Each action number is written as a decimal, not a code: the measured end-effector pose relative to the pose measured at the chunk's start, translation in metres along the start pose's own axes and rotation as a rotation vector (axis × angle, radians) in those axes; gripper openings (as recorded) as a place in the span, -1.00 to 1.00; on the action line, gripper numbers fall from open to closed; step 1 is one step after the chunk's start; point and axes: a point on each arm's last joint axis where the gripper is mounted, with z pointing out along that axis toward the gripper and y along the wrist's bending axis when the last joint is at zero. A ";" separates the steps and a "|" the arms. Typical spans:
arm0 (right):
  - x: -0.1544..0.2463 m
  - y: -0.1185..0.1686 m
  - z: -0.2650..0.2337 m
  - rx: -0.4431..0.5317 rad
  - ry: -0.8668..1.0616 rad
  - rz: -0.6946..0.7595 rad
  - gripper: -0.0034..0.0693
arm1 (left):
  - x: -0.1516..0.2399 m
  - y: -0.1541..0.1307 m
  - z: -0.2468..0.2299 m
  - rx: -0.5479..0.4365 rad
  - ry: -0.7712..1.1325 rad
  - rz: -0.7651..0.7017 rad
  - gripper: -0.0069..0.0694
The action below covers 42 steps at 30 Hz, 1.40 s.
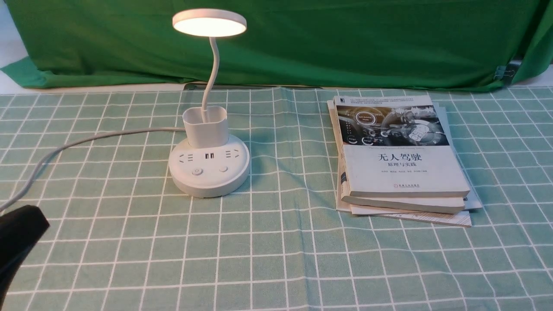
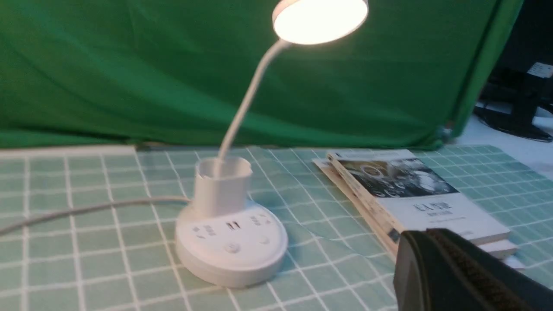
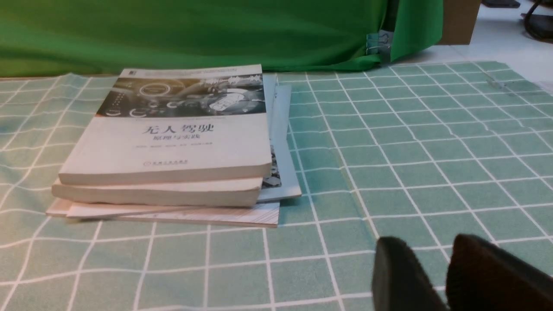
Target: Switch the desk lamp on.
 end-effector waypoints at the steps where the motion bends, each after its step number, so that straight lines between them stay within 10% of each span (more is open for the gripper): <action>1: 0.000 0.000 0.000 0.000 0.000 0.000 -0.24 | 0.003 0.002 0.000 -0.015 -0.011 0.040 -0.82; 16: 0.000 0.000 0.000 0.000 0.000 0.000 -0.24 | 0.097 0.036 -0.007 -0.380 0.056 0.029 -0.82; 42: 0.000 0.000 0.000 0.000 0.000 0.000 -0.24 | 0.102 0.037 -0.007 -0.393 0.107 0.003 -0.82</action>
